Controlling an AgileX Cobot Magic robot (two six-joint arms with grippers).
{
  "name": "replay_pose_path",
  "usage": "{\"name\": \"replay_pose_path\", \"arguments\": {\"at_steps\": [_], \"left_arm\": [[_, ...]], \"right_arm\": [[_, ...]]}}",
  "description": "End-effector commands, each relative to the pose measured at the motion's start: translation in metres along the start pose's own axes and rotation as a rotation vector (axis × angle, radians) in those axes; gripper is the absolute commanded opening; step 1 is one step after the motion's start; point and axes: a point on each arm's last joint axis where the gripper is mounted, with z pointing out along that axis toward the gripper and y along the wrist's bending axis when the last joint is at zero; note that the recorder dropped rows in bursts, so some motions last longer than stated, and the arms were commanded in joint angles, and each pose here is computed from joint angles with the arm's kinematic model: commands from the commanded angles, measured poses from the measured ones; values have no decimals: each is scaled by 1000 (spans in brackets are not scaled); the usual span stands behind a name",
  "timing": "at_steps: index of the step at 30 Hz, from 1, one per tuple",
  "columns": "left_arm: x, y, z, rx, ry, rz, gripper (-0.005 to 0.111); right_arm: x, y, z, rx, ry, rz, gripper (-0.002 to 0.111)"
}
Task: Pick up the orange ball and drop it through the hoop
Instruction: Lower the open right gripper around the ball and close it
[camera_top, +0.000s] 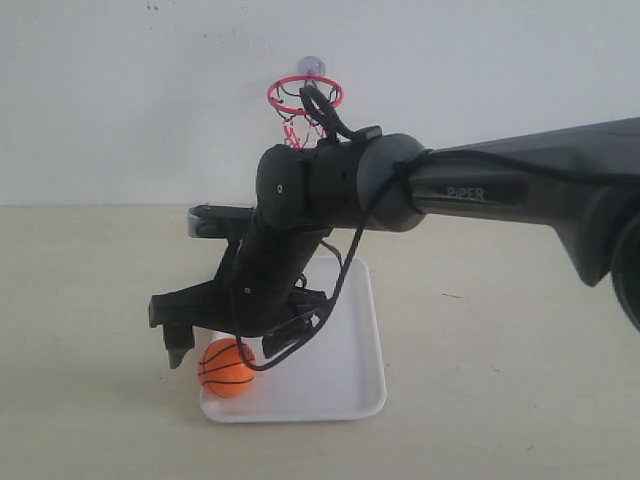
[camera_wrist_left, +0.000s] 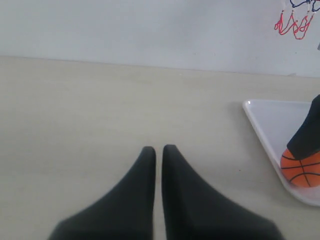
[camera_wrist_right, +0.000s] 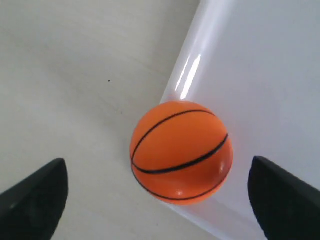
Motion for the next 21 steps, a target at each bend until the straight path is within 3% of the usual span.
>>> {"name": "replay_pose_path", "arguments": {"at_steps": [1,6,21], "left_arm": [[0,0,0,-2,-6,-11,4],[0,0,0,-2,-6,-11,4],[0,0,0,-2,-6,-11,4]], "right_arm": [[-6,-1,5,21,-3,-13,90],[-7,-6,4,77,-20,-22,90],[-9,-6,7,62,-36,-10,90]]}}
